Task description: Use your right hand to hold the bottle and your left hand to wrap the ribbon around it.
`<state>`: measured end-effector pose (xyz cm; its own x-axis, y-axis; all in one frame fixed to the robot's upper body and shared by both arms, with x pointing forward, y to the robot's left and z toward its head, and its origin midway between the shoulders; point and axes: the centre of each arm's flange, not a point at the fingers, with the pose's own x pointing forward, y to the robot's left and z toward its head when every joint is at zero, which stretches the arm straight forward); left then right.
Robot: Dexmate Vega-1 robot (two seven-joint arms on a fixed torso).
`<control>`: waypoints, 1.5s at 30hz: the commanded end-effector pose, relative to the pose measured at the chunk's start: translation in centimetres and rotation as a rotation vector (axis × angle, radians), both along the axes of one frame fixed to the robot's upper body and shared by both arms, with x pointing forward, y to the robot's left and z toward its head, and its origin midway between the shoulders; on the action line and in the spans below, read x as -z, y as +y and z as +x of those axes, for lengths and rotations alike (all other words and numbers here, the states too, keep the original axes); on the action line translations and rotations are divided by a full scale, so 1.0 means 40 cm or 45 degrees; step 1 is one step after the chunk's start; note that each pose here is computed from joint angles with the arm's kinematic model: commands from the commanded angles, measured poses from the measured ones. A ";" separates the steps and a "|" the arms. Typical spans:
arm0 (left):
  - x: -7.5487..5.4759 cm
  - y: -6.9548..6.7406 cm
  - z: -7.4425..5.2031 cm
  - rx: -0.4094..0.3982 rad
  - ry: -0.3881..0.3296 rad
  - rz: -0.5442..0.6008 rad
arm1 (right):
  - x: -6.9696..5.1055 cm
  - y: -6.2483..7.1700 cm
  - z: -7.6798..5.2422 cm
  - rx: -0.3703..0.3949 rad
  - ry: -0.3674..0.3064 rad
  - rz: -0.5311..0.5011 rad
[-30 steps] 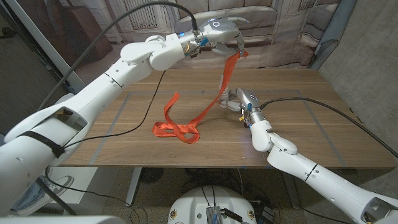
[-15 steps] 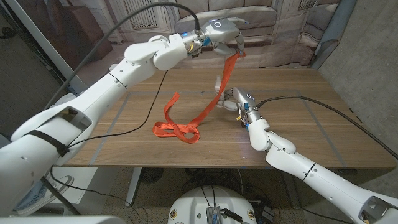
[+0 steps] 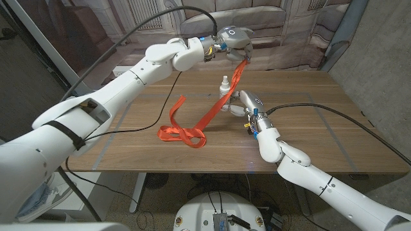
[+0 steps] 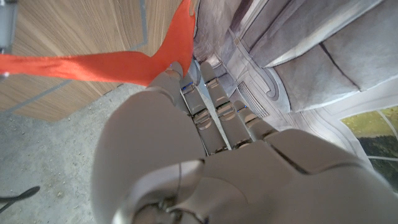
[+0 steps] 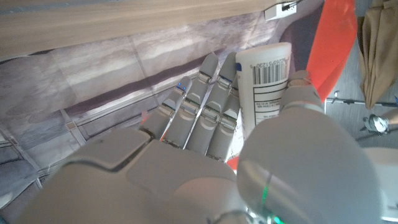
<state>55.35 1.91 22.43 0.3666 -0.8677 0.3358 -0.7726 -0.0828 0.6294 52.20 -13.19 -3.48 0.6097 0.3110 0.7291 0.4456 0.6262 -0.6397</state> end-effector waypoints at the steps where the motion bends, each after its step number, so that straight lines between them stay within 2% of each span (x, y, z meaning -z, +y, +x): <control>1: 0.035 -0.007 0.083 -0.091 0.053 0.032 | -0.026 0.005 -0.079 -0.081 -0.093 0.044; 8: 0.044 0.019 0.093 -0.090 0.082 0.012 | -0.037 -0.018 -0.093 -0.071 -0.112 0.096; 17: 0.032 0.076 0.058 -0.064 0.100 -0.063 | -0.043 -0.068 -0.078 -0.018 -0.085 0.150; 21: 0.039 0.105 0.052 -0.066 0.114 -0.081 | -0.046 -0.090 -0.068 -0.010 -0.063 0.190; 27: 0.056 0.137 0.053 -0.072 0.135 -0.101 | -0.062 -0.115 -0.063 0.001 -0.064 0.236; 35: 0.068 0.179 0.070 -0.099 0.179 -0.142 | -0.081 -0.163 -0.059 0.050 -0.069 0.296; 45: 0.087 0.220 0.078 -0.126 0.199 -0.167 | -0.080 -0.223 -0.026 0.127 -0.030 0.379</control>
